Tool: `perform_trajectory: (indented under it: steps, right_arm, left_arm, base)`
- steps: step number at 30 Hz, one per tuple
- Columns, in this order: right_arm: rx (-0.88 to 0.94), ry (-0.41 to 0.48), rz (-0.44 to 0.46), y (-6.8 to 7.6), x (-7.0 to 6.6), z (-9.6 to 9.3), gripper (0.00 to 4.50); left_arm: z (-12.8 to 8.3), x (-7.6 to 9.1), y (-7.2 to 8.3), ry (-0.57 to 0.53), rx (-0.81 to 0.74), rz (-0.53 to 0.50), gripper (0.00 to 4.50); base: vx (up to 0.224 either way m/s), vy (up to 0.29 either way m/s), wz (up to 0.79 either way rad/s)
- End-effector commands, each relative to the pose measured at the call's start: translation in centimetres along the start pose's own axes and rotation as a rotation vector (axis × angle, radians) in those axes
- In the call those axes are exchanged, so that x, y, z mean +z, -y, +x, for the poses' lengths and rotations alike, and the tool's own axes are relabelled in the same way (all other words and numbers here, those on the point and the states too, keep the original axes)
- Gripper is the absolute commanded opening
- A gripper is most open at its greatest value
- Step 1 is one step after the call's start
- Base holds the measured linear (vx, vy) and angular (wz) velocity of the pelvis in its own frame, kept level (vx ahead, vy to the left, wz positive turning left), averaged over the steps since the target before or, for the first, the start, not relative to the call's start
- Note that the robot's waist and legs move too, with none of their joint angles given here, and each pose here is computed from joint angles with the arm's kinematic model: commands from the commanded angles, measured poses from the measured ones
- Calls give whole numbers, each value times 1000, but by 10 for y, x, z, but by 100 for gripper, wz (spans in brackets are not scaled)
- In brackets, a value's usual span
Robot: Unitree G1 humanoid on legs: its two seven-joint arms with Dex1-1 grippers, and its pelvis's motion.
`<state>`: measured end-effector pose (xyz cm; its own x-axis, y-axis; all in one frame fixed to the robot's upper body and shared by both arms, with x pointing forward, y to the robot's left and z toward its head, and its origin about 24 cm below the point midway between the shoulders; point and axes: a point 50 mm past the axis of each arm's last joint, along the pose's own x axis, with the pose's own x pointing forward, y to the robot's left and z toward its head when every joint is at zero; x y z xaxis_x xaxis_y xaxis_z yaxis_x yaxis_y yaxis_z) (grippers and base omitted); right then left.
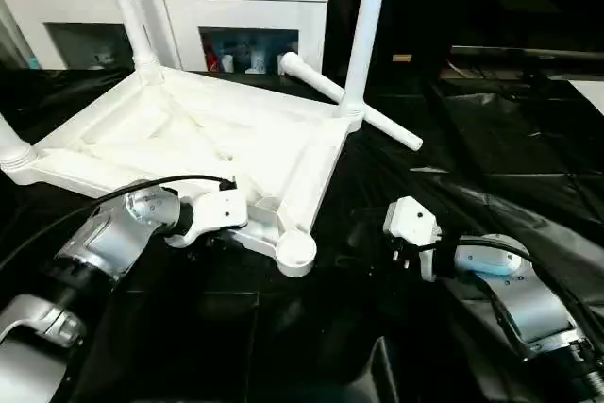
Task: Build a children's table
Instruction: Rotate table base
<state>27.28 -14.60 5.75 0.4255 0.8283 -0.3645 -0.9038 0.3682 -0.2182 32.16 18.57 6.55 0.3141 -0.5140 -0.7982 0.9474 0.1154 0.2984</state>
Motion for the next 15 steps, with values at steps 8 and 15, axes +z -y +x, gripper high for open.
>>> perform_trajectory:
  steps: [8, 15]
  right_arm:
    - [16, -13, -27, 1, 3, 0, 401]
    - [17, -10, -19, -1, 2, 3, 401]
  left_arm:
    - [0, -7, 3, -41, -34, -108, 125]
    - [-6, -16, 11, -73, -24, -198, 99]
  base:
    - [0, 0, 0]
    - [0, 0, 0]
